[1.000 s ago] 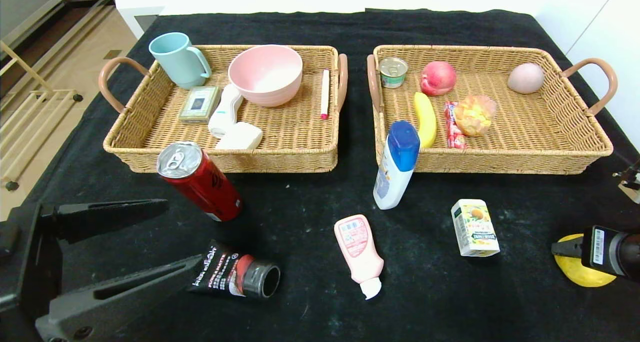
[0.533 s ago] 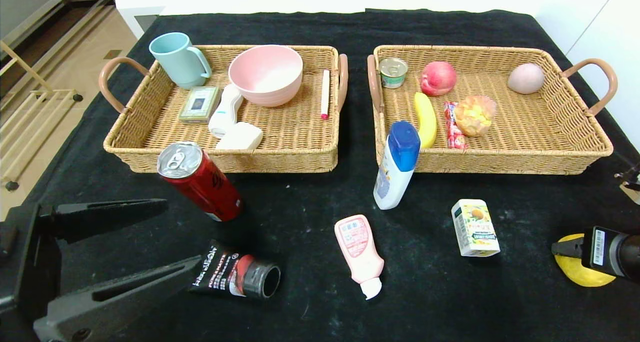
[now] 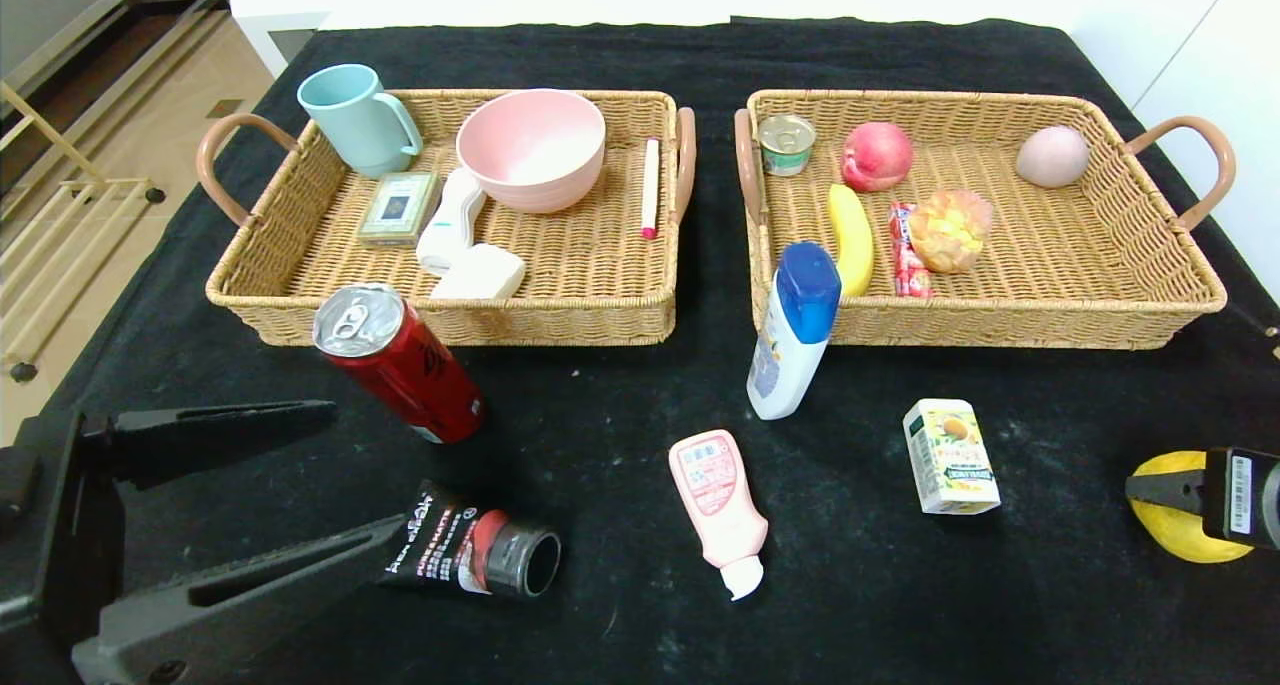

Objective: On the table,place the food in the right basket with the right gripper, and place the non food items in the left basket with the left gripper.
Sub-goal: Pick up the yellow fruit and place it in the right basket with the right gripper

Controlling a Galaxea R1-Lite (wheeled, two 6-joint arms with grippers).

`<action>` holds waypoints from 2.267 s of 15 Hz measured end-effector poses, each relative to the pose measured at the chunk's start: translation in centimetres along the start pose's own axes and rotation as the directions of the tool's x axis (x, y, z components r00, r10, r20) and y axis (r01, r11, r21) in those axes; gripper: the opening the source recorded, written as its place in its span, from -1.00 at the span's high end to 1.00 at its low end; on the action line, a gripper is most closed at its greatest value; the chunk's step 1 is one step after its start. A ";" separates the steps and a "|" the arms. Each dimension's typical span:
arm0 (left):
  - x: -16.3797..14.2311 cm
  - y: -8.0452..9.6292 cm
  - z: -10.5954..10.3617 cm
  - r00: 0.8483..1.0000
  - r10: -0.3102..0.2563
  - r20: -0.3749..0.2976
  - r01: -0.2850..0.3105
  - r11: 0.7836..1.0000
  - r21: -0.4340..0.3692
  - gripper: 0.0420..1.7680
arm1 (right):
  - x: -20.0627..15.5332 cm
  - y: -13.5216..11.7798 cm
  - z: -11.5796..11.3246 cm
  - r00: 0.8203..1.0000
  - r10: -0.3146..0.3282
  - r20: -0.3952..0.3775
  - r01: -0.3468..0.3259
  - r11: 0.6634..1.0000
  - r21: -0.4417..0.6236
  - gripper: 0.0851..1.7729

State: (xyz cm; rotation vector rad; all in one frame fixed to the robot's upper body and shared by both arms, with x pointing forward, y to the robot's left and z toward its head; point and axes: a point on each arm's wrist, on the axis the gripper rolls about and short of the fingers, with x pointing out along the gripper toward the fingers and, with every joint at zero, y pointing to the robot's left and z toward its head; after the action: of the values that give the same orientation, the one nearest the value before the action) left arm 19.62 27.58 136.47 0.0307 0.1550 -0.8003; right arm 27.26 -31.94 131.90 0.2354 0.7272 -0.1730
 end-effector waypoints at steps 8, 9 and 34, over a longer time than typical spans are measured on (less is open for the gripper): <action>0.0 0.0 -0.1 1.000 0.000 -0.004 0.000 1.000 0.000 -0.94 | -2.6 1.4 3.3 0.985 0.092 0.149 -0.080 0.993 -0.084 -0.29; 0.0 0.0 -0.1 1.000 0.000 -0.004 0.000 1.000 0.000 -0.94 | -2.8 1.6 3.9 0.980 0.103 0.169 -0.090 0.992 -0.085 -0.29; -0.2 -0.1 0.0 1.000 0.001 0.009 -0.001 1.000 0.017 -0.94 | 2.4 7.7 15.5 0.901 0.120 0.418 -0.110 0.993 -0.049 -0.29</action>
State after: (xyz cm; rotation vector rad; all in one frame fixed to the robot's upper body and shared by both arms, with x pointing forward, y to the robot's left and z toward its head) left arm 19.44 27.67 136.49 0.0428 0.1395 -0.8003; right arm 40.76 -28.93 142.66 0.2077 0.2836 -0.0966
